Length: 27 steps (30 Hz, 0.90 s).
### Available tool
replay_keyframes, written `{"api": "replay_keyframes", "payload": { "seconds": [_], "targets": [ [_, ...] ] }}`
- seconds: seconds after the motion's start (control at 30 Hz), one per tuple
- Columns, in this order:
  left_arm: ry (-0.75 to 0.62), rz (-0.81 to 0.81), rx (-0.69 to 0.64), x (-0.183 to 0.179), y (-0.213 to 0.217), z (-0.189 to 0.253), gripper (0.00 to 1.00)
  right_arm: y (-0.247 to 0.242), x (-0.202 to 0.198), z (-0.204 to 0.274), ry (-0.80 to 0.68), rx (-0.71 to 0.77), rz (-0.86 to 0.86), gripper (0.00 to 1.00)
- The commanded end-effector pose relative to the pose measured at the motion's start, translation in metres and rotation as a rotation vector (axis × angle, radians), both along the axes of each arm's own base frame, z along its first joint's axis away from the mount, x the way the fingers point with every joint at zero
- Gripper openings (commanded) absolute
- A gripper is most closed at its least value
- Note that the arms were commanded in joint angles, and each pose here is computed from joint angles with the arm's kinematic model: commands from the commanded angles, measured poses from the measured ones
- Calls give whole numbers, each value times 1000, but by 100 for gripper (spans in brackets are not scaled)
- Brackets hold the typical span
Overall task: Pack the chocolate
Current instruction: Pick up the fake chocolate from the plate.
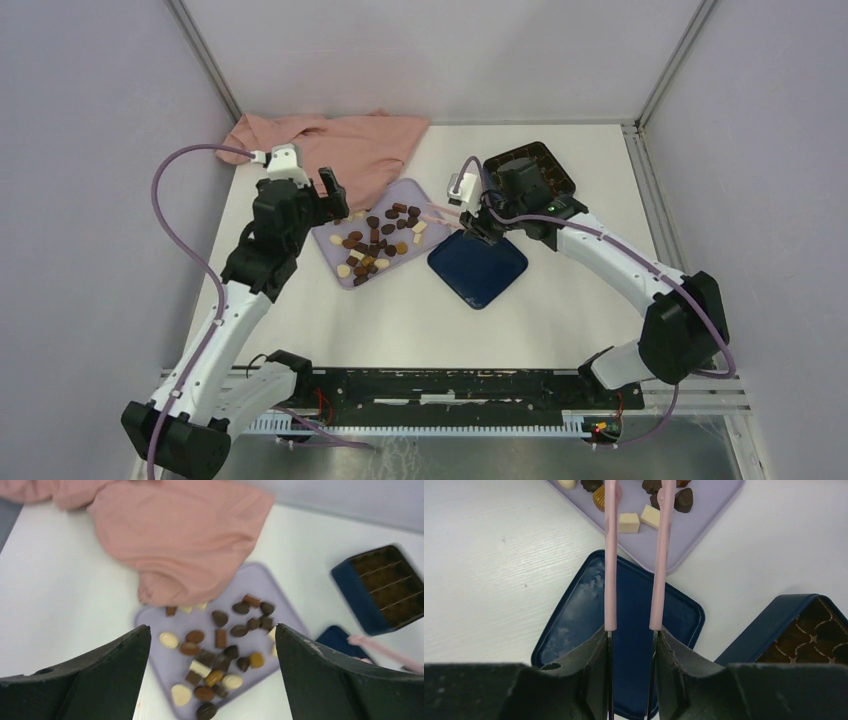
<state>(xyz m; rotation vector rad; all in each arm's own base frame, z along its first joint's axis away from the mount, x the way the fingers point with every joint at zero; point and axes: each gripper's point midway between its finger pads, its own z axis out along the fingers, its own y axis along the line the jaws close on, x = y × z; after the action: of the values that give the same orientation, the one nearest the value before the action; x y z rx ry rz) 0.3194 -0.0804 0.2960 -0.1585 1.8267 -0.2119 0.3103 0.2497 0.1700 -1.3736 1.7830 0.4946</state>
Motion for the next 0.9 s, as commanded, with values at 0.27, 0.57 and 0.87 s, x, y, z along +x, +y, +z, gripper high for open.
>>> {"api": "replay_keyframes", "payload": {
  "seconds": [0.27, 0.57, 0.87],
  "targets": [
    [99, 61, 243, -11, 43, -66, 97, 18, 21, -45, 58, -257, 37, 38],
    [106, 45, 245, -9, 41, -68, 94, 15, 24, -78, 119, -362, 29, 39],
    [110, 20, 235, -10, 36, -70, 94, 17, 33, -93, 147, -405, 11, 40]
  ]
}}
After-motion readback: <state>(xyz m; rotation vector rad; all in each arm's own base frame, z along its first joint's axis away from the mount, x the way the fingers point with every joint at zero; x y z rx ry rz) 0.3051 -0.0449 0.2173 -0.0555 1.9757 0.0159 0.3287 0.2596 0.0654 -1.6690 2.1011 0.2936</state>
